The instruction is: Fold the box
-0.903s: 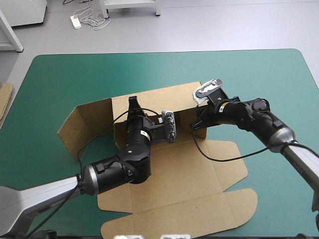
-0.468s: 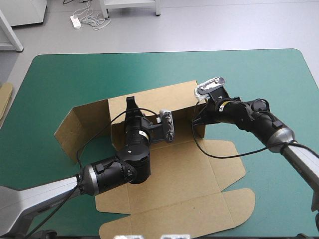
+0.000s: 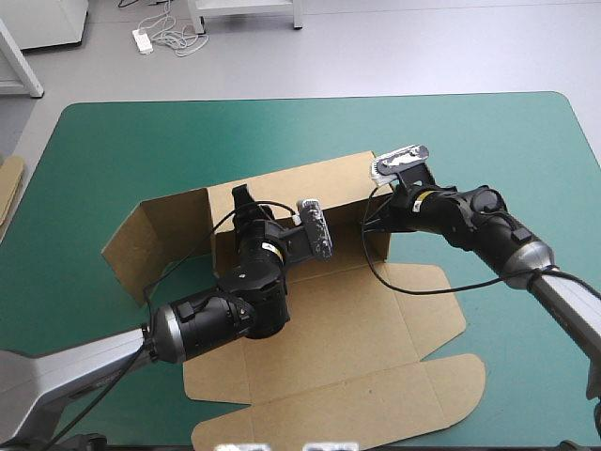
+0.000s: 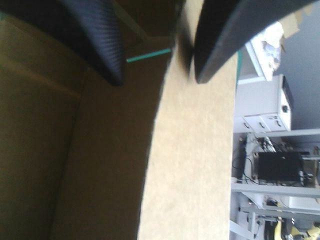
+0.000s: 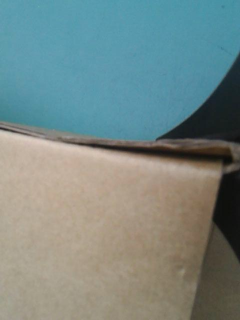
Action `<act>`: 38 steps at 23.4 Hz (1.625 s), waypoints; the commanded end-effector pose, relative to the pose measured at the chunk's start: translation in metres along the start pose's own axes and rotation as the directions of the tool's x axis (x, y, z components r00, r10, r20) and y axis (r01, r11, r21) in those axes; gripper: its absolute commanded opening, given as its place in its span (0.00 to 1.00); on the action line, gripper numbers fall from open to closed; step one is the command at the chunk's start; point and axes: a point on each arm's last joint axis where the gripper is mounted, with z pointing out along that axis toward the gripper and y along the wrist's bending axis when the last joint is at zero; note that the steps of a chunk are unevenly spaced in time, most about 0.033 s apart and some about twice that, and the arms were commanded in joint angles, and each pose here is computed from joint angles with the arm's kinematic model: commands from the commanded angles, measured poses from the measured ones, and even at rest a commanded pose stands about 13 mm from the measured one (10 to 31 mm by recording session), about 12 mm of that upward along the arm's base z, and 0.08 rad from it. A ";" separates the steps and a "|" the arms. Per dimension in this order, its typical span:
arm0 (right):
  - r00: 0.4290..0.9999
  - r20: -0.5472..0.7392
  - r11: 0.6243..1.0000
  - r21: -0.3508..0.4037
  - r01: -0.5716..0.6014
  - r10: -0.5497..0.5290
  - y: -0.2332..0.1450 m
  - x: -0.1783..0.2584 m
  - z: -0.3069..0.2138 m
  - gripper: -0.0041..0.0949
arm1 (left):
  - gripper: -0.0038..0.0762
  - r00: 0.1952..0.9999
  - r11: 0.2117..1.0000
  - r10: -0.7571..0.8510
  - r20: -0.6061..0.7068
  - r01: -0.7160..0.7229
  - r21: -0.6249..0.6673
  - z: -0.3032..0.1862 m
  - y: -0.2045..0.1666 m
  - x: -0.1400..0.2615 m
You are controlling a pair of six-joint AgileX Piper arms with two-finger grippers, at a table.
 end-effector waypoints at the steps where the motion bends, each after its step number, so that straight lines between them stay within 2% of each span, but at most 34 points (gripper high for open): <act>1: 0.991 0.134 1.000 0.026 -0.008 0.004 -0.002 -0.019 -0.019 0.02 | 0.61 0.996 0.996 -0.087 -0.027 0.087 0.001 -0.022 0.025 0.002; 5: 0.991 0.136 0.999 0.037 -0.011 0.006 -0.003 -0.019 -0.020 0.02 | 0.59 0.986 0.988 -0.145 -0.088 0.149 0.036 -0.037 0.040 0.003; 8: 0.990 0.138 0.999 0.042 -0.003 -0.003 -0.003 -0.019 -0.020 0.02 | 0.53 0.963 0.959 -0.270 0.010 0.268 0.097 -0.065 0.068 -0.002; 11: 0.991 0.132 0.999 0.046 0.000 -0.006 -0.003 -0.018 -0.020 0.02 | 0.51 0.927 0.930 -0.365 0.087 0.358 0.081 -0.086 0.098 0.000; 14: 0.993 0.121 0.999 0.045 -0.006 0.000 -0.003 -0.017 -0.019 0.02 | 0.51 0.835 0.842 -0.539 0.111 0.537 0.050 -0.093 0.152 0.020; 17: 0.993 0.115 0.999 0.046 -0.005 0.000 -0.003 -0.017 -0.019 0.02 | 0.51 0.726 0.728 -0.686 0.048 0.683 0.066 -0.075 0.196 0.060; 21: 0.993 0.114 0.999 0.046 -0.005 0.000 -0.003 -0.017 -0.020 0.02 | 0.51 0.630 0.627 -0.777 -0.009 0.775 0.082 -0.056 0.218 0.097; 23: 0.993 0.114 0.999 0.049 -0.002 -0.004 -0.003 -0.023 -0.024 0.02 | 0.51 0.516 0.507 -0.854 -0.073 0.855 0.111 -0.033 0.233 0.133; 29: 0.995 0.096 0.998 0.060 0.001 -0.007 -0.003 -0.046 -0.047 0.02 | 0.51 0.299 0.269 -0.944 -0.137 0.941 0.204 0.000 0.252 0.191; 31: 0.996 0.084 0.998 0.063 -0.017 0.011 -0.003 -0.055 -0.060 0.02 | 0.51 0.274 0.246 -0.950 -0.149 0.952 0.181 0.006 0.254 0.202; 38: 0.999 0.021 0.996 0.077 -0.049 0.048 -0.003 -0.073 -0.093 0.02 | 0.51 0.284 0.267 -0.950 -0.130 0.955 0.132 0.009 0.257 0.207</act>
